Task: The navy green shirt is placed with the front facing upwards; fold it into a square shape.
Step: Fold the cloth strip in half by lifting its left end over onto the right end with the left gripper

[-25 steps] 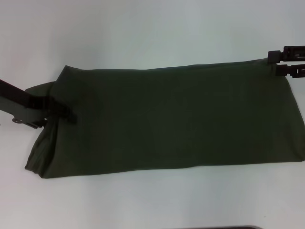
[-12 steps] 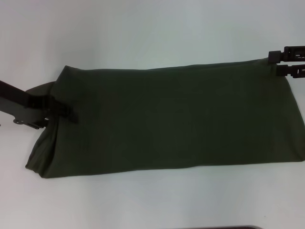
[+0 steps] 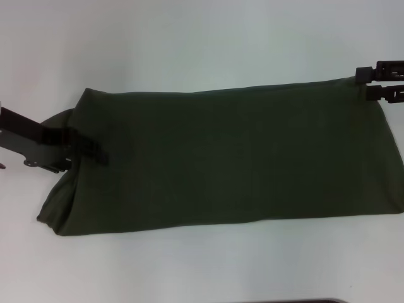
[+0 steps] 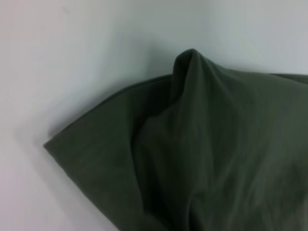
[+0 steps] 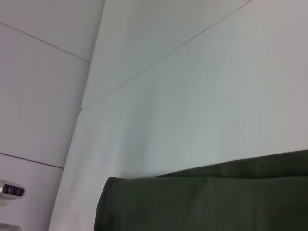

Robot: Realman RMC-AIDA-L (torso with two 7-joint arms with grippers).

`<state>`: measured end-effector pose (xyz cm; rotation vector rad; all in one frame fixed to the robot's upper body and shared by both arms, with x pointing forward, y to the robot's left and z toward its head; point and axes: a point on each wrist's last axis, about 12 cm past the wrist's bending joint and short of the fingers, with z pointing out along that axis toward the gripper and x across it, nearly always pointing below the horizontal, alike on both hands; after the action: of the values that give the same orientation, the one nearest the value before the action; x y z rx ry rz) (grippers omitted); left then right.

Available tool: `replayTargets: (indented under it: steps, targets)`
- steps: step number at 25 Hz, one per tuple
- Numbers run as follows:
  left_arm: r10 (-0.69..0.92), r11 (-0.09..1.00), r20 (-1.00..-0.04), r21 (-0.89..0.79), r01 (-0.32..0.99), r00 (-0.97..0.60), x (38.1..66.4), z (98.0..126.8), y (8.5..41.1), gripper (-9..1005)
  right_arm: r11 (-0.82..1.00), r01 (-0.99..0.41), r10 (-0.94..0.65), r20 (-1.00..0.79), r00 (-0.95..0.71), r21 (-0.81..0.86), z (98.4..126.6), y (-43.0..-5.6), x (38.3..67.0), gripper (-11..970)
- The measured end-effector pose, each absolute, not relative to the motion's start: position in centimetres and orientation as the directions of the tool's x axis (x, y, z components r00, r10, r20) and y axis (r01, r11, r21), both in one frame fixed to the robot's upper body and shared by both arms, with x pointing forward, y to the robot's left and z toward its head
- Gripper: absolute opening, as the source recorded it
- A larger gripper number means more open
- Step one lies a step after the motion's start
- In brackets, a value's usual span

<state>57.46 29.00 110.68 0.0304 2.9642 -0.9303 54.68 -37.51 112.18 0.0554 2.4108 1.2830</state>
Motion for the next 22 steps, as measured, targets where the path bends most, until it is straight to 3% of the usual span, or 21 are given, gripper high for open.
replayTargets:
  steps: [3, 9, 14, 22]
  targets:
    - [0.004, 0.818, -0.042, -0.574, 0.027, -0.999, 57.4, 110.7, 29.2, 721, 0.576, -0.152, 0.222, -0.333, -0.916, 0.803, 112.2, -37.5, 54.6, 806]
    - [0.02, 0.805, -0.043, -0.592, 0.041, -0.999, 57.4, 111.0, 29.1, 613, 0.576, -0.149, 0.23, -0.334, -0.914, 0.804, 112.1, -37.7, 54.5, 806]
    - [0.046, 0.757, -0.058, -0.649, 0.073, -0.997, 57.3, 111.6, 28.5, 374, 0.575, -0.152, 0.23, -0.337, -0.913, 0.804, 112.2, -37.8, 54.5, 806]
    - [0.039, 0.745, -0.053, -0.664, 0.065, -0.998, 57.2, 111.6, 28.7, 100, 0.573, -0.151, 0.232, -0.337, -0.913, 0.805, 112.2, -37.9, 54.4, 807]
